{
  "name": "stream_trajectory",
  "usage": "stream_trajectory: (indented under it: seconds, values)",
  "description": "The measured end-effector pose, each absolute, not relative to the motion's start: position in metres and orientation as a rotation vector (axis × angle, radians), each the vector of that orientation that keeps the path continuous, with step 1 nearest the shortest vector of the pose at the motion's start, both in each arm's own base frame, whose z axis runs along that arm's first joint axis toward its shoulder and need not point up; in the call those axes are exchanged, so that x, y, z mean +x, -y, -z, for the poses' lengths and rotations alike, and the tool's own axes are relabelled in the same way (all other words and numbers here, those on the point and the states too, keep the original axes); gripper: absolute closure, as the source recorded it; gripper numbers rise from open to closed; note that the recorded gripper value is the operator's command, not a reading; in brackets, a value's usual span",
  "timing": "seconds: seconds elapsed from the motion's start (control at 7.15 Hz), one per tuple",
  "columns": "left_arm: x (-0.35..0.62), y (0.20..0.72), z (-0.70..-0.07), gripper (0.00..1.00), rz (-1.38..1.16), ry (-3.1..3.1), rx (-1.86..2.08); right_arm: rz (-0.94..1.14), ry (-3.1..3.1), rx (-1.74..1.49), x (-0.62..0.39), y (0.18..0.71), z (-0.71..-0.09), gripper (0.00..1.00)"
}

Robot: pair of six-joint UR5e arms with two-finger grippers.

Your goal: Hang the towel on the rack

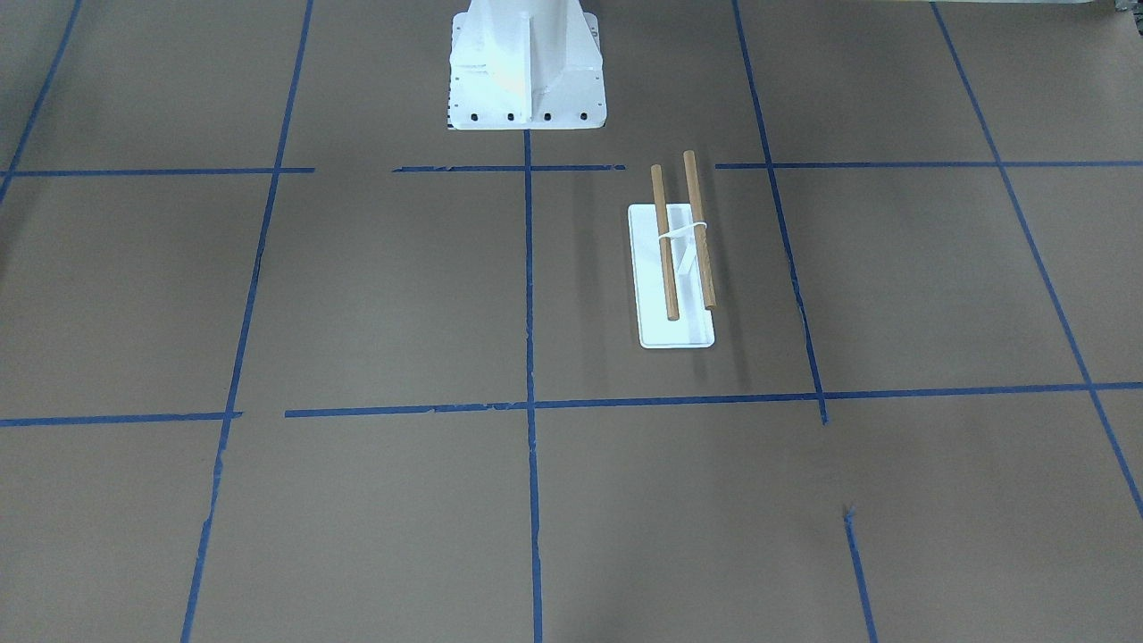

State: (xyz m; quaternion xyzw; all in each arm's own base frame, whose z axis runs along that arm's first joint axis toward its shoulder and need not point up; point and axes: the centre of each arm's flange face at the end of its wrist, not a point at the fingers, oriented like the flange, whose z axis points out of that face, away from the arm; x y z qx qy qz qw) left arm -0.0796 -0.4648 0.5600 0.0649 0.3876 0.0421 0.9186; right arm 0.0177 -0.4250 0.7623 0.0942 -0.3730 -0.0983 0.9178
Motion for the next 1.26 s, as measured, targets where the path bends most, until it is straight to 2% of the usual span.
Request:
stream_trajectory:
  seconds: [0.42, 0.7, 0.98, 1.26]
  values:
    - [-0.080, 0.487, -0.531, 0.00, -0.125, -0.790, 0.229, 0.218, 0.784, 0.441, 0.048, 0.467, -0.626, 1.00]
    - [-0.079, 0.498, -0.515, 0.00, -0.124, -0.787, 0.345, 0.266, 0.777, 0.560, 0.036, 0.517, -0.539, 1.00]
    - [-0.077, 0.503, -0.500, 0.00, -0.073, -0.803, 0.423, 0.206, 0.819, 0.598, 0.000, 0.556, -0.464, 1.00]
    - [-0.066, 0.508, -0.488, 0.00, -0.031, -0.840, 0.510, 0.086, 0.884, 0.621, -0.074, 0.573, -0.375, 1.00]
